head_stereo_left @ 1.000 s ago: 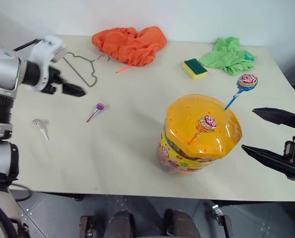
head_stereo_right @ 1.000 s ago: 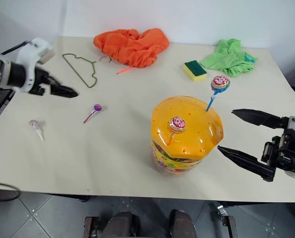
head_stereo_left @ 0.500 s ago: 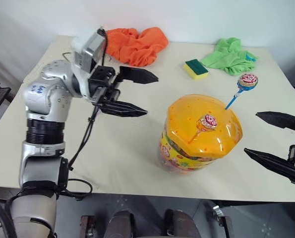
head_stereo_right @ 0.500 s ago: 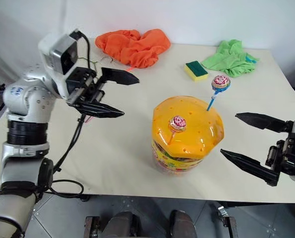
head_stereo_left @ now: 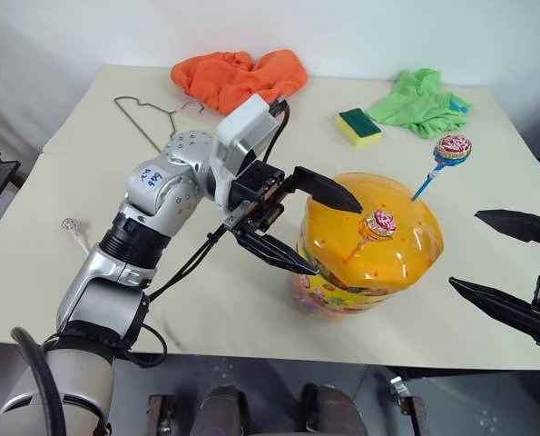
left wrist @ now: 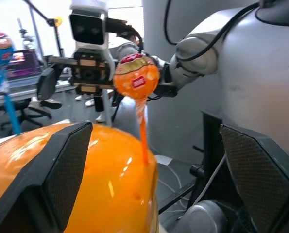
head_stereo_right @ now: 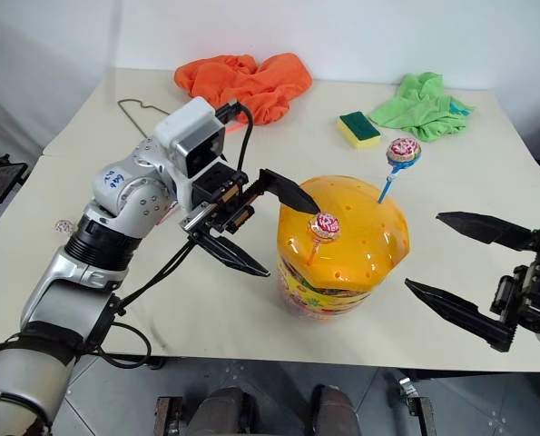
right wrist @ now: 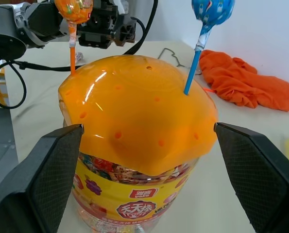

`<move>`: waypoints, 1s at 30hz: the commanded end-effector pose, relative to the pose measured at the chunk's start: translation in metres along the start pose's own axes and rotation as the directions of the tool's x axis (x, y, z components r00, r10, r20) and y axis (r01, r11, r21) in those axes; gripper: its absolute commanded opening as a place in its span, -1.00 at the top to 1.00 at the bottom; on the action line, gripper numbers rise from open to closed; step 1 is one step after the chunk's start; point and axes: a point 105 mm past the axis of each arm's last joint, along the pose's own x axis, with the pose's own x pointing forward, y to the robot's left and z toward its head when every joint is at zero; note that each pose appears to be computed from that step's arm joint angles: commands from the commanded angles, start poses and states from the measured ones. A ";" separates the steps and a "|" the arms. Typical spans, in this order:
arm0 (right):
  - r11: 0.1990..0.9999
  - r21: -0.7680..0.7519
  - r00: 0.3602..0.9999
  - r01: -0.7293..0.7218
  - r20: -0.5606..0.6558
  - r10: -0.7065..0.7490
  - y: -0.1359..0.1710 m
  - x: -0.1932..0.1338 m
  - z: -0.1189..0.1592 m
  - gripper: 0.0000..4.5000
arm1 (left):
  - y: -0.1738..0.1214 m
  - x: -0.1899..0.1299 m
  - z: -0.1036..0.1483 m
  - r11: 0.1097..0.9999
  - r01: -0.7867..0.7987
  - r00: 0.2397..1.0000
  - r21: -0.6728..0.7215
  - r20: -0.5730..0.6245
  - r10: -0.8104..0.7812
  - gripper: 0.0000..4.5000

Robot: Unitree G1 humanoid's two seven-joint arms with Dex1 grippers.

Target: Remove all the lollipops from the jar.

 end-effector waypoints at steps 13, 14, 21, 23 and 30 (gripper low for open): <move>0.999 -0.002 0.992 -0.044 0.120 0.043 0.043 0.010 0.027 -1.00 | -0.019 0.019 0.011 0.968 0.248 0.965 0.044 0.080 -0.251 0.25; 0.999 0.000 0.993 -0.035 0.113 0.035 0.043 0.009 0.026 -1.00 | -0.018 0.019 0.011 0.968 0.246 0.965 0.045 0.079 -0.249 0.39; 1.000 0.008 0.995 -0.024 0.094 0.023 0.046 -0.001 0.023 -1.00 | -0.011 0.013 0.013 0.977 0.199 0.977 0.071 0.058 -0.203 0.99; 1.000 0.010 0.996 -0.019 0.087 0.018 0.045 -0.006 0.022 -1.00 | -0.007 0.010 0.018 0.980 0.181 0.980 0.082 0.071 -0.187 0.99; 1.000 0.012 0.999 -0.024 0.039 0.023 0.041 -0.024 0.015 -1.00 | 0.008 -0.002 0.044 0.983 0.099 0.986 0.157 0.115 -0.118 0.99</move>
